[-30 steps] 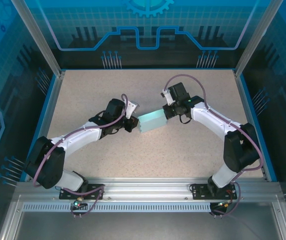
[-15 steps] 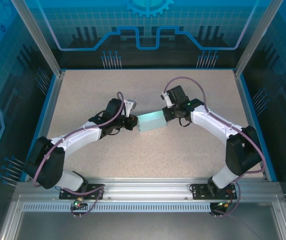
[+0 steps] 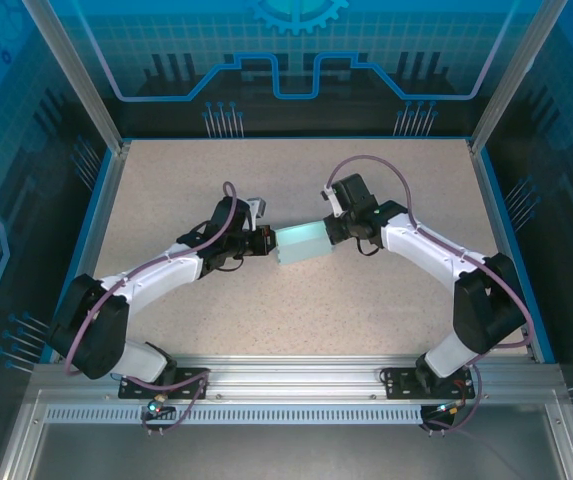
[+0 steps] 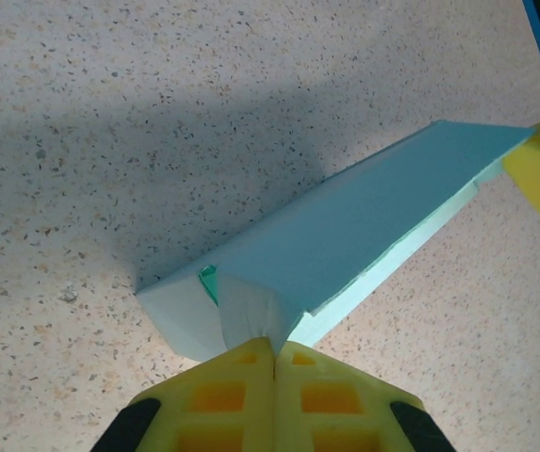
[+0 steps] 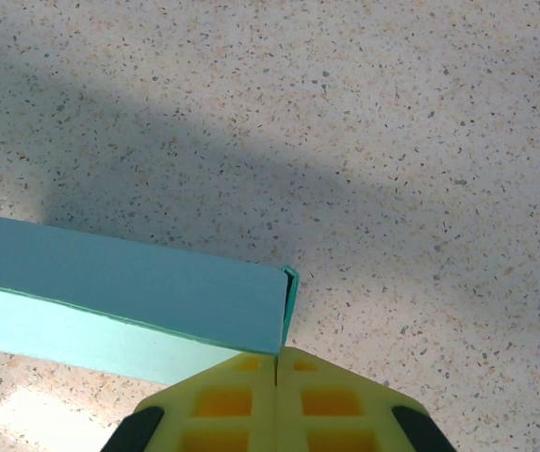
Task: Fold the paper box
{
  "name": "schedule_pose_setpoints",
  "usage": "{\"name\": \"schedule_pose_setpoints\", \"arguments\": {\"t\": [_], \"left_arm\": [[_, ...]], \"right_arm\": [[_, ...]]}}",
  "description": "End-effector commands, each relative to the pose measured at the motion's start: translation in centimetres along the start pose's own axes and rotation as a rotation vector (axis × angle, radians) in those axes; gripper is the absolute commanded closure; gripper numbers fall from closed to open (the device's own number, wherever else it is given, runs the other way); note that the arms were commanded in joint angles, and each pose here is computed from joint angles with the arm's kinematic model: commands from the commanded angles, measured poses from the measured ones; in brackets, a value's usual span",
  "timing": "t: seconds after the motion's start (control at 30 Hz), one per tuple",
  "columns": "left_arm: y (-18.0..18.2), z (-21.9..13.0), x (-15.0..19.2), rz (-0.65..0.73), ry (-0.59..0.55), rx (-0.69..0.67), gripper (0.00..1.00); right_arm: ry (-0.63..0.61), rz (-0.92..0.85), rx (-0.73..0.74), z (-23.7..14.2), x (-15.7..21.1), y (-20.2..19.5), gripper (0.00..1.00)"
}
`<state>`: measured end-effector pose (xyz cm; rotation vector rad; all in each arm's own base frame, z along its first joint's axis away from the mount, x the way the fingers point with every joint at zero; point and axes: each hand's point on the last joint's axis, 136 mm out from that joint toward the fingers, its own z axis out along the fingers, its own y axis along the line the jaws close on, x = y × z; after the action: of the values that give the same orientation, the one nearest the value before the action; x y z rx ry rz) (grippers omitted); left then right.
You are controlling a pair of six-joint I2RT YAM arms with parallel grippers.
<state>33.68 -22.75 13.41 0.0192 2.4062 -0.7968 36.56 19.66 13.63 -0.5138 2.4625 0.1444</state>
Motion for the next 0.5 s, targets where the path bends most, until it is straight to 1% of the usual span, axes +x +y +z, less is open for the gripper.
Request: {"name": "schedule_pose_setpoints", "arguments": {"t": [0.0,0.17,0.47], "left_arm": [[-2.67,-1.12,-2.46,-0.064,-0.074,0.091,0.98],[-2.58,-0.81,-2.44,-0.117,-0.072,0.096,0.99],[-2.09,-0.45,-2.19,-0.145,-0.07,0.08,0.99]], "right_arm": [[0.012,-0.008,-0.019,-0.46,0.86,0.93,1.0],[0.017,-0.004,-0.017,-0.47,1.08,0.85,1.0],[0.021,0.004,-0.021,-0.5,1.17,1.0,1.0]]}}
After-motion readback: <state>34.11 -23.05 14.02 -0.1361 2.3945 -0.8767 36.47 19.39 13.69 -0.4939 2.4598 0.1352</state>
